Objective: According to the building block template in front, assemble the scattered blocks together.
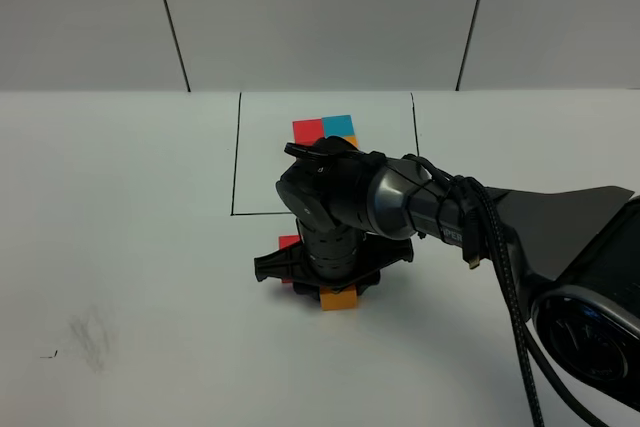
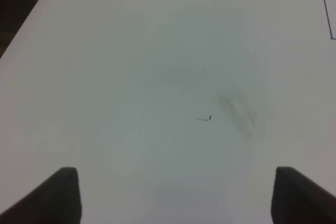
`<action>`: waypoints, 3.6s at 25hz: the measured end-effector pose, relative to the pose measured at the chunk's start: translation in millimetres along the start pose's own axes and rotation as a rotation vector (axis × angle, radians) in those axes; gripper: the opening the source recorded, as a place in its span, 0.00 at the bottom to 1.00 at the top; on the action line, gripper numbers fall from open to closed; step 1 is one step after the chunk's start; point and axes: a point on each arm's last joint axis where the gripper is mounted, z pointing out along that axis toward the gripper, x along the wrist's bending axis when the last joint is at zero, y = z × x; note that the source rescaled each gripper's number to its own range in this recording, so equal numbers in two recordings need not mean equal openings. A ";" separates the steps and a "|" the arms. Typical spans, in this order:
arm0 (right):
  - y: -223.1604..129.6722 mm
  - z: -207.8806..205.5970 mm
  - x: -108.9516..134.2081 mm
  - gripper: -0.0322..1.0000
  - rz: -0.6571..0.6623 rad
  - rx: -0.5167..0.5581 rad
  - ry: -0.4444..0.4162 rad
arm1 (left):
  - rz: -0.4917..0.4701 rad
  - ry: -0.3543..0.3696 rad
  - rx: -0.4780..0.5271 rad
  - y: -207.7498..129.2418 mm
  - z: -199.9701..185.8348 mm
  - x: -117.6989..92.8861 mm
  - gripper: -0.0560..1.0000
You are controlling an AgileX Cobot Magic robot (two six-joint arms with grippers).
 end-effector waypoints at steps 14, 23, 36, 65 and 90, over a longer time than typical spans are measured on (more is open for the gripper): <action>-1.9 -0.5 -0.6 0.23 -0.043 0.031 -0.002 | 0.000 0.000 0.000 0.0 0.0 0.0 1.00; -2.9 -0.8 -0.8 0.23 -0.067 0.044 -0.003 | 0.000 0.000 0.000 0.0 0.0 0.0 1.00; -4.3 -1.1 -0.6 0.23 -0.066 0.061 -0.002 | 0.001 0.000 0.000 0.0 0.0 0.0 1.00; -6.3 -1.4 2.4 0.87 -0.082 0.082 0.033 | 0.001 0.000 0.000 0.0 0.0 0.0 1.00; 3.3 -76.1 -15.3 0.82 -0.116 -0.050 0.011 | -0.001 0.000 0.000 0.0 0.0 0.0 1.00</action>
